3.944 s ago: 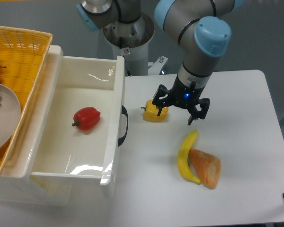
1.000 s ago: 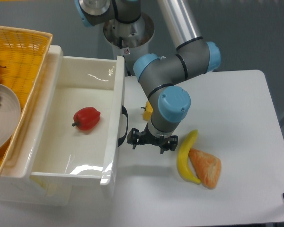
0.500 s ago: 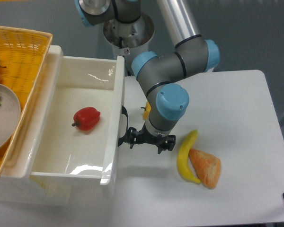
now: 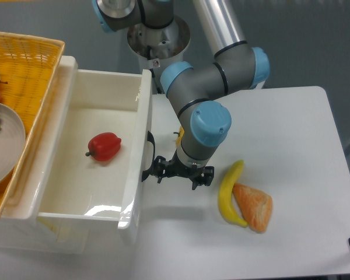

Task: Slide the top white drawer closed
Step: 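Push the drawer front with the gripper, sliding the drawer into the cabinet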

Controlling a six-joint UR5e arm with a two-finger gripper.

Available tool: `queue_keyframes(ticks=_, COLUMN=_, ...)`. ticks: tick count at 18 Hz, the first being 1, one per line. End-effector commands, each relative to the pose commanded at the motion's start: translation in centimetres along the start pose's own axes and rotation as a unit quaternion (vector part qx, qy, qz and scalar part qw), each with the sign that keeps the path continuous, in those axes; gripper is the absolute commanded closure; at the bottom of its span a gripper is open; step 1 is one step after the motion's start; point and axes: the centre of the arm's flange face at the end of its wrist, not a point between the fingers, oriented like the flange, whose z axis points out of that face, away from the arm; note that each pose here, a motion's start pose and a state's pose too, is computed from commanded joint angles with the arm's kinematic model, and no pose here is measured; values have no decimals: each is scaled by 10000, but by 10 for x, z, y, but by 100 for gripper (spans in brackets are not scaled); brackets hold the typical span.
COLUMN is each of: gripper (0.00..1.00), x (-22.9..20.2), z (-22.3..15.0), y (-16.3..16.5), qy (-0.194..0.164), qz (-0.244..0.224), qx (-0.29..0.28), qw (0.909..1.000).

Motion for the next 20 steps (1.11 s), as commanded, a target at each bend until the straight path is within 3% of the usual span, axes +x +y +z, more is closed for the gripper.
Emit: queue_keyframes(ticks=20, gripper=0, x=48, z=-7, y=-6, qy=8, qz=267, qx=-47, qw=9996)
